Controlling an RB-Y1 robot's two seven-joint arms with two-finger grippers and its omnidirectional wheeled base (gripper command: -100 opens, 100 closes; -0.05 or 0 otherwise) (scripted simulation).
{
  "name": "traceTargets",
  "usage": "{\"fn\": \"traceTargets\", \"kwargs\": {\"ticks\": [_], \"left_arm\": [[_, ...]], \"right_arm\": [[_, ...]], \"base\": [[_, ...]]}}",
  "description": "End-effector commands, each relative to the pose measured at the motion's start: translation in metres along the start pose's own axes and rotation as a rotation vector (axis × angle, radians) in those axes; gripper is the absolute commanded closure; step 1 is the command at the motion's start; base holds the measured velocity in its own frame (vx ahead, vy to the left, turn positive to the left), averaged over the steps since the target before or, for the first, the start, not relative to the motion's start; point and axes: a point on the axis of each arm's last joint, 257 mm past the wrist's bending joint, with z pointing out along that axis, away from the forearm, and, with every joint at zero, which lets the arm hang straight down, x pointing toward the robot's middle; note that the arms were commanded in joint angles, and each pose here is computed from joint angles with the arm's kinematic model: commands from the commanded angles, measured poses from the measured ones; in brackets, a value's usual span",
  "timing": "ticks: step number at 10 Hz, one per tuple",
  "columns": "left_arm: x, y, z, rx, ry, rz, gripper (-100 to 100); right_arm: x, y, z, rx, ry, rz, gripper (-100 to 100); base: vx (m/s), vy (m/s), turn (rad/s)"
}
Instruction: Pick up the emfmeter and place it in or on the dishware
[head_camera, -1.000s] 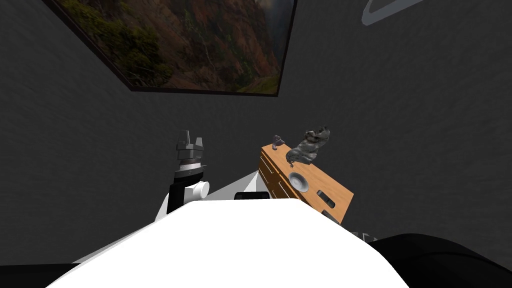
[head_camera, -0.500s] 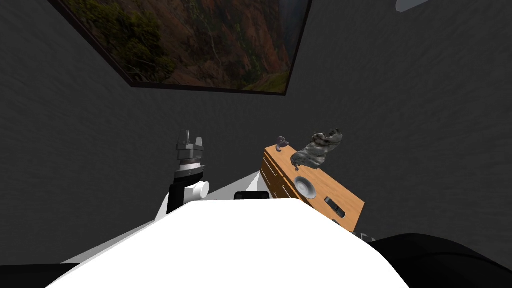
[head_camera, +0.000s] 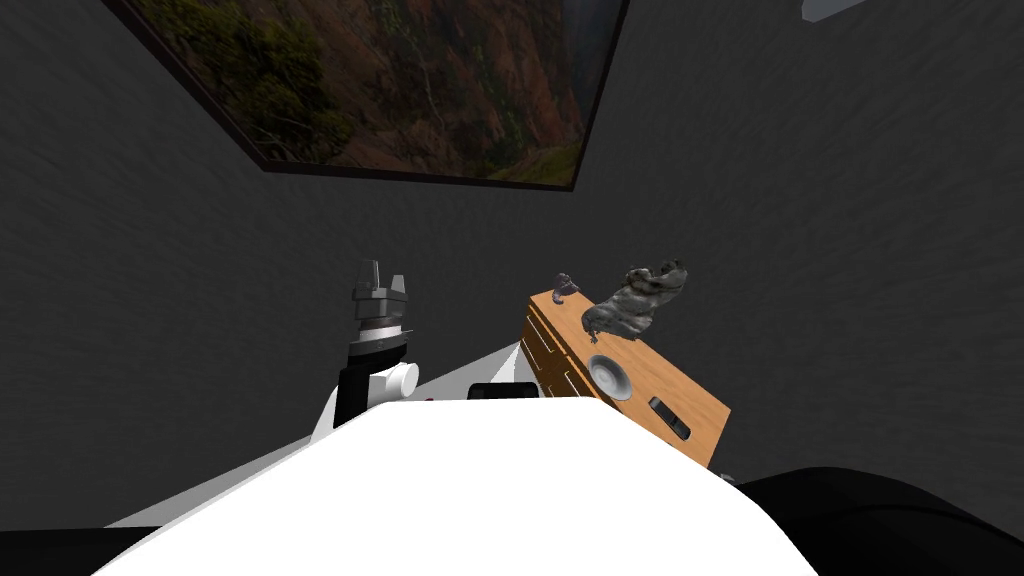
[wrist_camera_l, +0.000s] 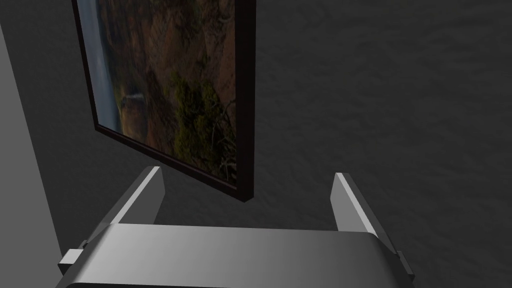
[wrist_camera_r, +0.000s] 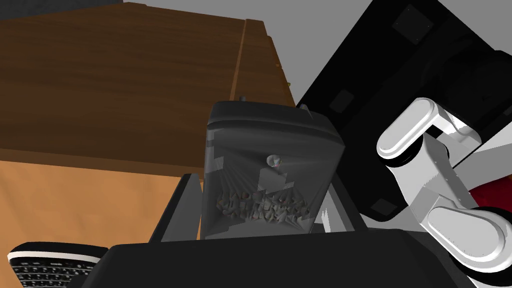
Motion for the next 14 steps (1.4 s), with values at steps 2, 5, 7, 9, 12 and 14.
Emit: {"fn": "traceTargets", "kwargs": {"ticks": [2, 5, 7, 9, 12, 14], "left_arm": [[0.0, 0.0, 0.0, 0.0, 0.0, 0.0, 0], [0.0, 0.0, 0.0, 0.0, 0.0, 0.0, 0], [0.0, 0.0, 0.0, 0.0, 0.0, 0.0, 0], [0.0, 0.0, 0.0, 0.0, 0.0, 0.0, 0], [0.0, 0.0, 0.0, 0.0, 0.0, 0.0, 0], [0.0, 0.0, 0.0, 0.0, 0.0, 0.0, 0]], "right_arm": [[0.0, 0.0, 0.0, 0.0, 0.0, 0.0, 100], [-0.003, -0.012, -0.011, 0.004, 0.002, -0.015, 100], [-0.007, -0.022, -0.023, 0.004, 0.004, -0.028, 100], [-0.007, -0.02, -0.019, 0.004, 0.004, -0.025, 0], [0.044, -0.015, -0.04, -0.014, 0.099, 0.05, 100], [0.062, -0.008, -0.049, -0.034, 0.132, 0.089, 100]], "base": [[0.0, 0.0, 0.0], [0.0, 0.009, -0.03], [-0.01, 0.042, -0.09], [-0.002, 0.008, -0.005], [-0.051, -0.023, -0.038], [0.02, 0.011, 0.081]]}}
